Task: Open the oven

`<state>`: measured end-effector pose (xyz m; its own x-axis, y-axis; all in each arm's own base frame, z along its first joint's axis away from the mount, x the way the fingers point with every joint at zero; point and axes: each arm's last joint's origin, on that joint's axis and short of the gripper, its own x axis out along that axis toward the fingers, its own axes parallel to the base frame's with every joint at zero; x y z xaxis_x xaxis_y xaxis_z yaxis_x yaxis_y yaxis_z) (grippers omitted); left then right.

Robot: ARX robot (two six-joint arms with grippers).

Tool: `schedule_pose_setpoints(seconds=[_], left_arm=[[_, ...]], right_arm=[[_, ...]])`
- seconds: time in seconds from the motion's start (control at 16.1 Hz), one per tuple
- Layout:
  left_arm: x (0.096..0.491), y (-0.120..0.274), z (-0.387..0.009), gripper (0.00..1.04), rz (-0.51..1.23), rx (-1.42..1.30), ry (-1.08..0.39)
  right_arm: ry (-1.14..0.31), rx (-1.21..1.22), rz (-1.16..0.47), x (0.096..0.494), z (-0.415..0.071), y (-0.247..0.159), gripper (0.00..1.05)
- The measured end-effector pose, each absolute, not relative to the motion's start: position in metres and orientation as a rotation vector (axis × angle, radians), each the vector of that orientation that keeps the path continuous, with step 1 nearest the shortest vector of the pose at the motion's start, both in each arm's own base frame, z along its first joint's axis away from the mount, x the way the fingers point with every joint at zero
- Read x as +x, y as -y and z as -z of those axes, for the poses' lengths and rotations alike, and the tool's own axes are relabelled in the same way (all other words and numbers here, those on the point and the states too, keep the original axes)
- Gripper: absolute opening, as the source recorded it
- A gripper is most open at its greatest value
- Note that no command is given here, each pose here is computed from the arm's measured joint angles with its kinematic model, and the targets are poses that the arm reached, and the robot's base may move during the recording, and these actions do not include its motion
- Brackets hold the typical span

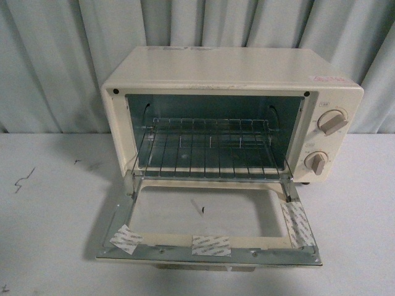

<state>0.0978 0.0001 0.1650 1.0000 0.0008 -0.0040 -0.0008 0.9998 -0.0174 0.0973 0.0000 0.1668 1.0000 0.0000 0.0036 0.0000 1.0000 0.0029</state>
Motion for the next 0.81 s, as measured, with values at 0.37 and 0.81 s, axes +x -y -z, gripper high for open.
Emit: schedule_pose_setpoints(seconds=[0.37, 0.81], left_arm=[[0.0978, -0.0001, -0.1650, 0.98, -0.001, -0.017, -0.004], [0.0978, -0.0001, -0.1650, 0.98, -0.001, -0.017, -0.004]], right_arm=[[0.004, 0.003, 0.000, 0.0973, -0.1668, 0.0000, 0.98], [0.004, 0.003, 0.000, 0.0973, -0.1668, 0.0000, 0.98]])
